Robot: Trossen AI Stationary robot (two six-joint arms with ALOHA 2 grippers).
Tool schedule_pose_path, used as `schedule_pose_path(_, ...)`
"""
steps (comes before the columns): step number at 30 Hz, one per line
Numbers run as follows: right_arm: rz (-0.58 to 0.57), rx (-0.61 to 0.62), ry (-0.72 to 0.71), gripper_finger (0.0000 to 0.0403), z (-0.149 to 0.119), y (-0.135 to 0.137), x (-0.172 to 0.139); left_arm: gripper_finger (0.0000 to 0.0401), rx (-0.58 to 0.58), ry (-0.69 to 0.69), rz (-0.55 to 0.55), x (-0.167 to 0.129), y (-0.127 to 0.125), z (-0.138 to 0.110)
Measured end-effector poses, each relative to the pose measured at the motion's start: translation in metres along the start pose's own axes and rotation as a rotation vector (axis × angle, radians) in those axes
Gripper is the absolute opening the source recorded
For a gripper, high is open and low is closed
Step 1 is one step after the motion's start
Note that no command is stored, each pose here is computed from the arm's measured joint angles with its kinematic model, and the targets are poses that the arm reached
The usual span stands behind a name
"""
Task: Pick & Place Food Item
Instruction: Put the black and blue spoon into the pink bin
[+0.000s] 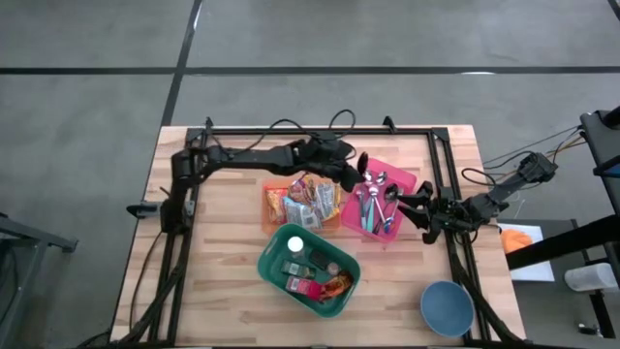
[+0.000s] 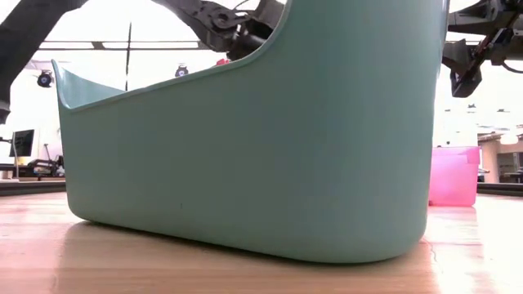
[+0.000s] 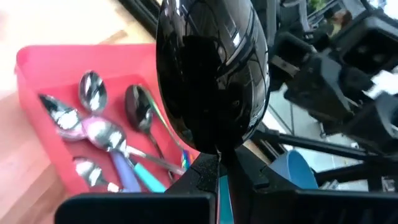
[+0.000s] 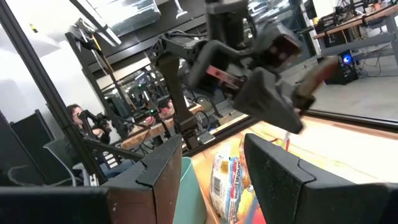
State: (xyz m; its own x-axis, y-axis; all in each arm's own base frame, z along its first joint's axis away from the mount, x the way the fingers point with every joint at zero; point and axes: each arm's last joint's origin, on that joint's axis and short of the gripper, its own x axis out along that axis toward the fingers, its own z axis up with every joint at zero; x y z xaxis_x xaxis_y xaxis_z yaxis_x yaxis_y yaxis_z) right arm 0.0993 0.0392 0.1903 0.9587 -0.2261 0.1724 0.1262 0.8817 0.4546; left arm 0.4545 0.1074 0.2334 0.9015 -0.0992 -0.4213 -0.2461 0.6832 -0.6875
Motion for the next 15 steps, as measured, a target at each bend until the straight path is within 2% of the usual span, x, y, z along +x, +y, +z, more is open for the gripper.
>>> schedule_pose_path(8,-0.001,-0.004,0.003,0.0171,-0.001,0.0,0.0,0.001,-0.022,0.076,0.038,0.03,0.011,-0.009)
schedule_pose_path(15,-0.001,-0.004,0.003,0.0171,-0.001,0.0,0.0,0.001,0.0,0.079,0.106,0.038,0.022,-0.016)
